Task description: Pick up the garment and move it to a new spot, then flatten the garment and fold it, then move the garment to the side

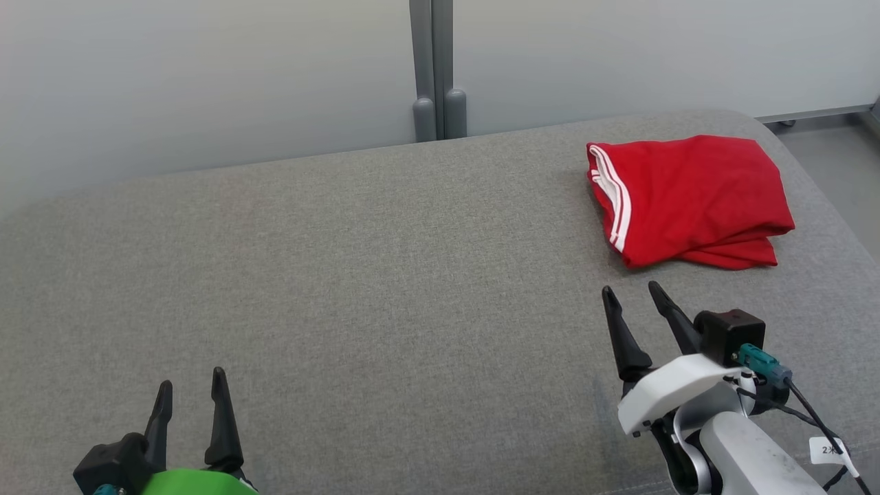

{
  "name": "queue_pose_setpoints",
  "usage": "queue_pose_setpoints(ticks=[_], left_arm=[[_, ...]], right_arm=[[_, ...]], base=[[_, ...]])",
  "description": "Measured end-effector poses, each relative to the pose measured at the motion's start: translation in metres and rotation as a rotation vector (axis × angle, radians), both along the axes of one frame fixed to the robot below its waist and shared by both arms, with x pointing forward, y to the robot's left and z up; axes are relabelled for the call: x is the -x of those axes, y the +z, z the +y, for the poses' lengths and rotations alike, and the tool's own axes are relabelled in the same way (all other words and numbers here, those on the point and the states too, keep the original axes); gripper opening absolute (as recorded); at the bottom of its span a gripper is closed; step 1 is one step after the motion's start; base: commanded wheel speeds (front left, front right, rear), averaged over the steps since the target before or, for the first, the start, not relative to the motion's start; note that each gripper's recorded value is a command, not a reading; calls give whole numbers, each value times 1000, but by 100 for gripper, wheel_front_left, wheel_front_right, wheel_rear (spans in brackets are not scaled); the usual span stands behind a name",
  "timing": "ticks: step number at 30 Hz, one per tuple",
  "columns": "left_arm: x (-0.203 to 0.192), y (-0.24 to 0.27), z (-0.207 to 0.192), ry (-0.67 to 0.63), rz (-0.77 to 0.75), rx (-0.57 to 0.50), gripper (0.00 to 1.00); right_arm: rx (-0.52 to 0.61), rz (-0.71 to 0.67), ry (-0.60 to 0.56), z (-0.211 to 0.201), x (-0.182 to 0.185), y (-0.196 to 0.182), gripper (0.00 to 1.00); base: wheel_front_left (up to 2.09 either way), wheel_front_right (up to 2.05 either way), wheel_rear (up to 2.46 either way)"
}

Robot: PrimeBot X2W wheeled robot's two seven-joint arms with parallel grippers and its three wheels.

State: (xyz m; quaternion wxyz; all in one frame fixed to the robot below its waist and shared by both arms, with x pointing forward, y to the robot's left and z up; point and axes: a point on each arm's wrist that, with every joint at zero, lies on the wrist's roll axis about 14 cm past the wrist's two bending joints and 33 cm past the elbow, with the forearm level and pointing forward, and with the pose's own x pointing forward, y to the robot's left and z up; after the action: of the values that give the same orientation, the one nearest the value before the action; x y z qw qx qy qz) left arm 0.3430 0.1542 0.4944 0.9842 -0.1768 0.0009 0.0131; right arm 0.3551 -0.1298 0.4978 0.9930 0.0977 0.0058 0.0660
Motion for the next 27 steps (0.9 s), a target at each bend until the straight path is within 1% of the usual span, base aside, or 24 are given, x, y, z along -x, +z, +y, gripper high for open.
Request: queue_pose_setpoints(ticks=[7, 21, 27], left_arm=[[1, 2, -8, -21, -10, -2, 100], [1, 4, -10, -28, -18, -17, 100], [2, 4, -11, -31, -18, -16, 100]], right_arm=[[12, -20, -5, 2, 5, 3, 100], [29, -34, -28, -1, 13, 4, 100], [19, -34, -36, 1, 17, 4, 100]], base=[[0, 0, 0], [0, 0, 0], [0, 0, 0]])
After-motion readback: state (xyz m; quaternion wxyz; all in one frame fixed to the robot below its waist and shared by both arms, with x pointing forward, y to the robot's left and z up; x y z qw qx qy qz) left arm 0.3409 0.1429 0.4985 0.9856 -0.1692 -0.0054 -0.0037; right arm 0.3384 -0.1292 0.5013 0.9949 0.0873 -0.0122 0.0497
